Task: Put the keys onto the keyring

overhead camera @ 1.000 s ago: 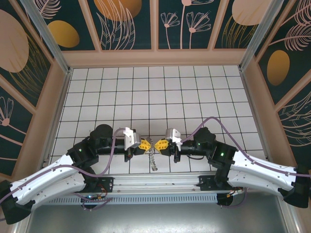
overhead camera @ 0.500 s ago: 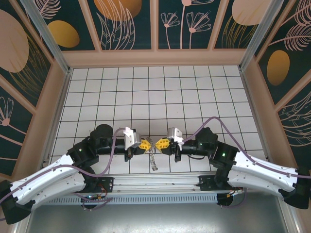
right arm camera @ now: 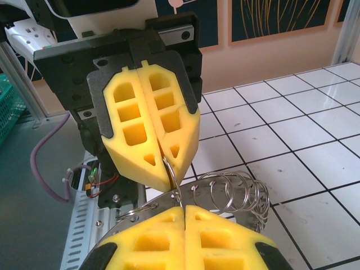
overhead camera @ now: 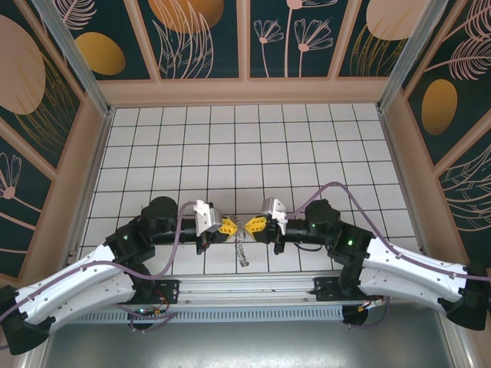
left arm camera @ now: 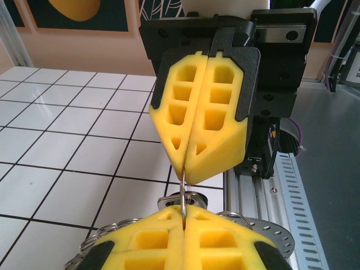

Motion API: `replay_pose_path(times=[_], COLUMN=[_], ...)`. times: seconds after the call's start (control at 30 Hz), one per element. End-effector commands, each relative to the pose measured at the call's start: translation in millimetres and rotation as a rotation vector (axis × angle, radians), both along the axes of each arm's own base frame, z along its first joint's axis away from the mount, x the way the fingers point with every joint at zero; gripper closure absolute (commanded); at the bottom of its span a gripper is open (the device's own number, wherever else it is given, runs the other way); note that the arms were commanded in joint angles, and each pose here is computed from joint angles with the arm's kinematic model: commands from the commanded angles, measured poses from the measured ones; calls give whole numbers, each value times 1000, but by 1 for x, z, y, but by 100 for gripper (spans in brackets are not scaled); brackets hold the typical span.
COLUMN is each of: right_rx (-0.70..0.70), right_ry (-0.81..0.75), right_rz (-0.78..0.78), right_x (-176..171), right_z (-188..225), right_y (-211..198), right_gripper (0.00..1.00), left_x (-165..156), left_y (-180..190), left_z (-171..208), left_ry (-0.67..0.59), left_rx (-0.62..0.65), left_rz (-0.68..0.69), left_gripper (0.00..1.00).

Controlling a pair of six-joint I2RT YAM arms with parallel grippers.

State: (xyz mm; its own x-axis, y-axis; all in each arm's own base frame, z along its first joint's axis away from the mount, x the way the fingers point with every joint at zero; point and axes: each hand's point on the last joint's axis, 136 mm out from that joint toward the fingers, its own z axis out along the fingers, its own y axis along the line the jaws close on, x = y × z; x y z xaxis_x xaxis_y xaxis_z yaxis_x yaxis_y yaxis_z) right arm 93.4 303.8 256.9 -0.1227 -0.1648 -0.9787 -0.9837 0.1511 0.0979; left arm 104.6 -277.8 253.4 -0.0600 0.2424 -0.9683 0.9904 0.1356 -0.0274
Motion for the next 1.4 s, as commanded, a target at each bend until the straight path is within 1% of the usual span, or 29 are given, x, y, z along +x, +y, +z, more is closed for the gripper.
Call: replay_pose_path(times=[0.0, 0.23, 0.8, 1.13, 1.37], right_rx=[24, 24, -4, 43, 34], right_ry=[11, 38, 135, 81, 50], right_rz=[-34, -30, -45, 0, 29], right_x=[6, 8, 26, 12, 4], right_z=[5, 2, -8, 1, 0], right_y=[-3, 2, 0, -7, -9], right_gripper=[100, 100, 100, 100, 100], left_x=[-4, -2, -2, -2, -6], left_y=[1, 0, -1, 1, -1], left_z=[26, 26, 27, 29, 29], left_ry=[-69, -71, -72, -82, -72], left_rx=[-63, -60, -65, -74, -78], left_rz=[-18, -12, -18, -9, -35], left_gripper=[100, 100, 100, 100, 100])
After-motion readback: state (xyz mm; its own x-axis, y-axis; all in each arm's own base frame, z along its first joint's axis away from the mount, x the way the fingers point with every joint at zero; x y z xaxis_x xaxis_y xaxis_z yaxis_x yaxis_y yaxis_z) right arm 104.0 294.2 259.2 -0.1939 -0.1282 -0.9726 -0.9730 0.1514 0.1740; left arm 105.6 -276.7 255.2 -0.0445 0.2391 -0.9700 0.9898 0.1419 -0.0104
